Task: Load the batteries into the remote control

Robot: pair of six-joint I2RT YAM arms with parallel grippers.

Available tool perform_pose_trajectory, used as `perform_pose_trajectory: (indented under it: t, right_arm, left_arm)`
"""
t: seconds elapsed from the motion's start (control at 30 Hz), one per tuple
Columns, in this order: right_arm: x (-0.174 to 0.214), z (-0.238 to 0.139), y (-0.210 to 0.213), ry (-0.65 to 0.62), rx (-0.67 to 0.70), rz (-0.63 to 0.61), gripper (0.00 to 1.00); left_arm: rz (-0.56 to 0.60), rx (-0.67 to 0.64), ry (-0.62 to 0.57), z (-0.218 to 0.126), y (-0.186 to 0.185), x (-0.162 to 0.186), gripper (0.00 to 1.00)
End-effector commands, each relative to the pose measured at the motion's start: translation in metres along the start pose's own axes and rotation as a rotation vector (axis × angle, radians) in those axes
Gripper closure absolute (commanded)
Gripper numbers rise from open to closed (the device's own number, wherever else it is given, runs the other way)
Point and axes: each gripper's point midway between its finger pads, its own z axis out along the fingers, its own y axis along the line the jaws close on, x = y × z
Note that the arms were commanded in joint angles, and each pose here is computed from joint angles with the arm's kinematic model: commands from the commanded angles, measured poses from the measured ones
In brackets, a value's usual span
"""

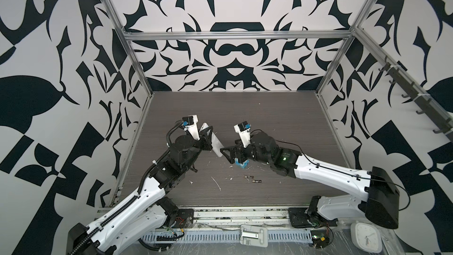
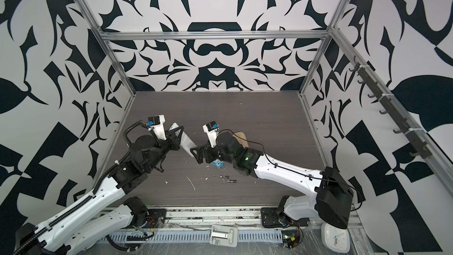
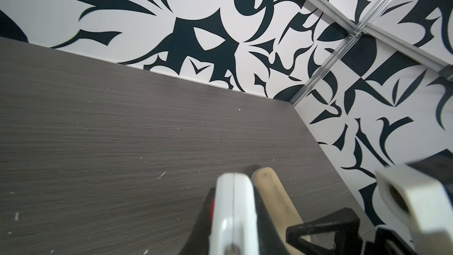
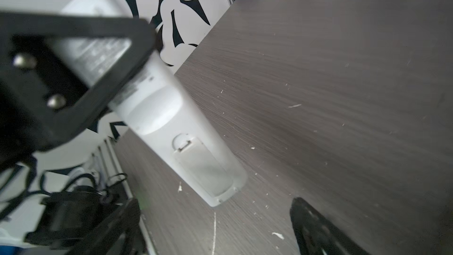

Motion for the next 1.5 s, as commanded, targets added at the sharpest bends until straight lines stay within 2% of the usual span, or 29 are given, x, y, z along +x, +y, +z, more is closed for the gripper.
perform_pose_trajectory:
  t: [0.0, 0.13, 0.27, 0.7, 1.17, 1.47]
  right_arm:
    - [-0.012, 0.003, 0.024, -0.01, -0.213, 0.326, 0.01]
    - [-0.02, 0.021, 0.029, -0.025, -0.287, 0.462, 0.0]
    - [-0.025, 0.038, 0.036, -0.019, -0.339, 0.51, 0.0]
    - [-0.025, 0.051, 0.039, -0.024, -0.352, 0.504, 0.0]
    - [-0.011, 0.068, 0.02, -0.025, -0.316, 0.551, 0.0]
    - [0.002, 0.077, 0.016, 0.0, -0.3, 0.551, 0.07]
  left_arm:
    - [0.042, -0.003, -0.134, -0.009, -0.001, -0.029, 1.0]
    - [0.079, -0.027, -0.151, -0.009, 0.004, -0.03, 1.0]
    - [0.095, -0.034, -0.155, -0.008, 0.006, -0.028, 1.0]
    - [0.096, -0.019, -0.133, -0.003, 0.007, -0.017, 1.0]
    - [0.086, -0.021, -0.126, -0.003, 0.009, -0.012, 1.0]
    - [0.086, -0.025, -0.124, -0.003, 0.011, -0.01, 1.0]
